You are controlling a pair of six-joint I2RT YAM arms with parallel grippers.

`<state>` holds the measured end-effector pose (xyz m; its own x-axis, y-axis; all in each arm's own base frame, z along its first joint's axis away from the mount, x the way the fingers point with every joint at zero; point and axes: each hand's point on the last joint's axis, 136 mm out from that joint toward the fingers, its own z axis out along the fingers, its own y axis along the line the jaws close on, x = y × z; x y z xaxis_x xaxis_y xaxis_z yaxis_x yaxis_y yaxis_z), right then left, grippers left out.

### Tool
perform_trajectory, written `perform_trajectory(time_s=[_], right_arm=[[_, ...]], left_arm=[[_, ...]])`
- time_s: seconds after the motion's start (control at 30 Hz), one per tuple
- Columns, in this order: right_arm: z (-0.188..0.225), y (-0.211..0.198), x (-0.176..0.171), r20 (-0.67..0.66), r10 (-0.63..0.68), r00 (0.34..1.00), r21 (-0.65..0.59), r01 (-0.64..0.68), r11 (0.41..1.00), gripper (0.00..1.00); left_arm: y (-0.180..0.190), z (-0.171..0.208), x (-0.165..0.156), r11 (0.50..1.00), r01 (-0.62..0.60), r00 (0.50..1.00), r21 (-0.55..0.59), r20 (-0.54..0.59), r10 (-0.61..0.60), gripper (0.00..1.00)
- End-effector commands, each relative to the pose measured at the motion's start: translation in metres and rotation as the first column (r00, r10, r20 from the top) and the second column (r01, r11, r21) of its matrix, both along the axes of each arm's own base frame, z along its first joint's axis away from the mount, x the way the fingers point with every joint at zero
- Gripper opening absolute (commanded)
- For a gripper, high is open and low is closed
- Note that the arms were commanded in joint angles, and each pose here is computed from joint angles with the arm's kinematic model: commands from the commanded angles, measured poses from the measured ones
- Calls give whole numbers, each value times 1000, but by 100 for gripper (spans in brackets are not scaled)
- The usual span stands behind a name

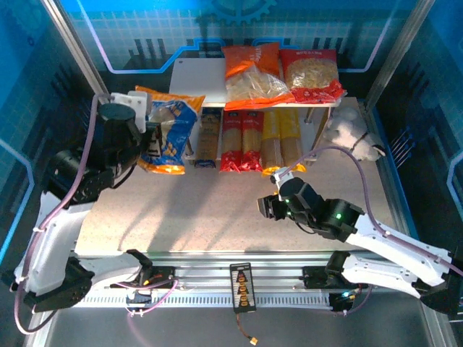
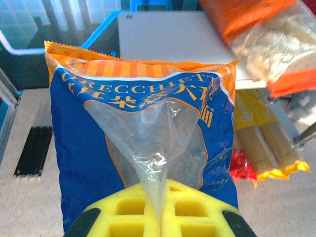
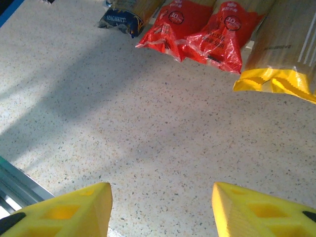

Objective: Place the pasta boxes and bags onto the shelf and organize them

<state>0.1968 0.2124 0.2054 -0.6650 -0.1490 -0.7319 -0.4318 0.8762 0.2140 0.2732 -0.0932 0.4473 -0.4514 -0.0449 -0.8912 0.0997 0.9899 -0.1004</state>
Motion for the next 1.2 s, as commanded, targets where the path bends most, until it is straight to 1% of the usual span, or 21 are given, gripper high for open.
perform_trajectory(time_s=[0.0,0.07,0.2,0.37,0.53,0.73,0.87,1.17], right_arm=[[10,13,-3,-5,21,1000,56,-21,998,56],[8,15,-4,-12,29,1000,59,-28,998,56],[4,17,-3,-14,38,999,49,-37,998,56],[0,22,-1,-9,55,998,31,-55,998,57],[-2,30,3,-7,82,997,8,-82,997,57],[-2,33,8,-15,100,995,29,-99,995,57],[-4,29,12,-24,93,995,39,-92,995,57],[-12,11,16,-42,57,997,59,-54,997,57]], left_arm=[[-1,81,18,996,-10,963,-85,269,33,0],[-4,96,28,995,-15,948,-100,315,46,0],[-13,117,50,994,-11,930,-111,363,51,0],[-32,127,85,995,-1,922,-102,385,41,0],[-39,129,116,994,-32,913,-104,402,71,0],[-38,125,147,989,-110,902,-100,409,141,0],[-41,119,163,985,-130,897,-110,410,164,0],[-51,90,196,980,-164,914,-111,357,193,0]])
